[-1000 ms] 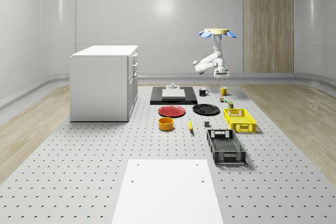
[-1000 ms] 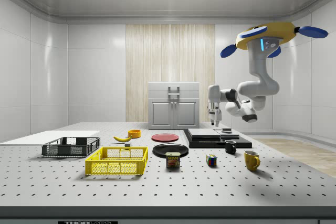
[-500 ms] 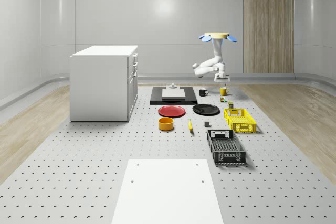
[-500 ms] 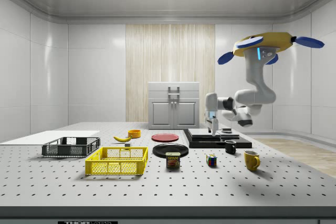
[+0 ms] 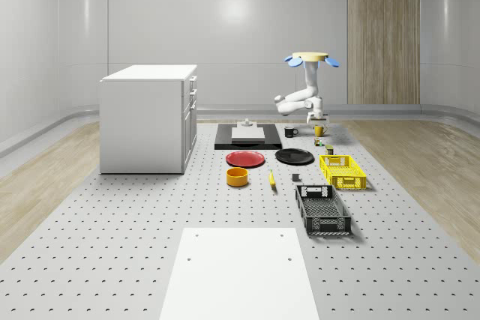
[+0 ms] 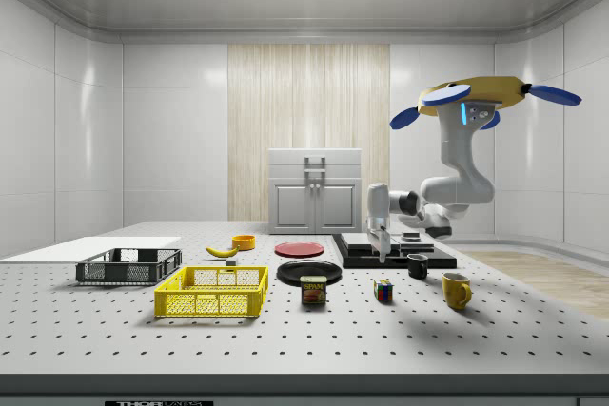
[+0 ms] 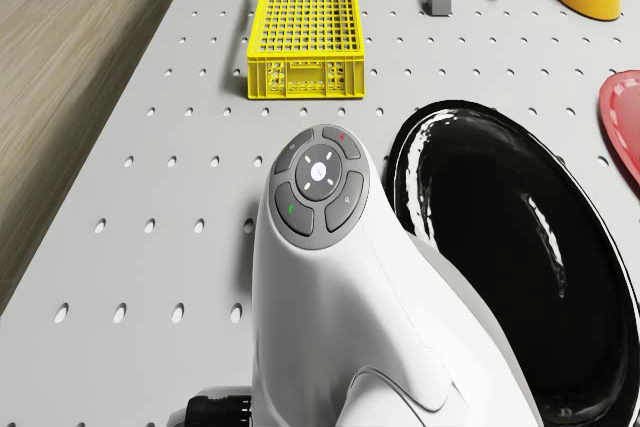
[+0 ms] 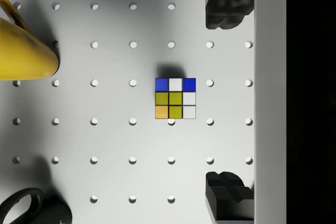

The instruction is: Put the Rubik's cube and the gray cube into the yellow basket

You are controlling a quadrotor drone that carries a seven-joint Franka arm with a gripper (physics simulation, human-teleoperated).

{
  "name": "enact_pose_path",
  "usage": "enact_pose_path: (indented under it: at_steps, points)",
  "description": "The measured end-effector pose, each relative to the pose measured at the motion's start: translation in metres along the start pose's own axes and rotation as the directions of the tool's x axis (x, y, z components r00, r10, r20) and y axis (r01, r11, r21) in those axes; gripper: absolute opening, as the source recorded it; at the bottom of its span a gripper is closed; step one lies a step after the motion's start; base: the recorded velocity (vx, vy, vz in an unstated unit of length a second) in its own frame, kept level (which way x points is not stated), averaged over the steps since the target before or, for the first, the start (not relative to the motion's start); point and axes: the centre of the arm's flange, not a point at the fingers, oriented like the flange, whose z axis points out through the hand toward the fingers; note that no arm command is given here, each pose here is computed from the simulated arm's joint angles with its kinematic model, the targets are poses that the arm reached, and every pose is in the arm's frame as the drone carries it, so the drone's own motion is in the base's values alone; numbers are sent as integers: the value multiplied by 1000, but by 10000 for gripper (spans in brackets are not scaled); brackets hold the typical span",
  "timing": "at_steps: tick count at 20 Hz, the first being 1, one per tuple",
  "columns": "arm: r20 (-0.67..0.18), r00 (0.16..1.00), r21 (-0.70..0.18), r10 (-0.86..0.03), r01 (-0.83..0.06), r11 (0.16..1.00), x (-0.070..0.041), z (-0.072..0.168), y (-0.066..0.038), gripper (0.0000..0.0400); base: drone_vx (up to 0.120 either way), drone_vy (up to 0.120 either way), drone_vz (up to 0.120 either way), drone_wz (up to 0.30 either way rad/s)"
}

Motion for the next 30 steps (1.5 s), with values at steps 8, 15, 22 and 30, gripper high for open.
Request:
enact_pose_path:
  at_steps: [8,15,22,30]
  points:
    - [-1,1000,0,0,0,1000,0,0,0,400,0,0,-120,0]
    - [-1,1000,-1,0,0,1000,0,0,0,400,0,0,-120,0]
    - [-1,1000,-1,0,0,1000,0,8,0,400,0,0,-17,0]
    - [-1,1000,-1,1,-1,1000,0,21,0,400,0,0,0,0]
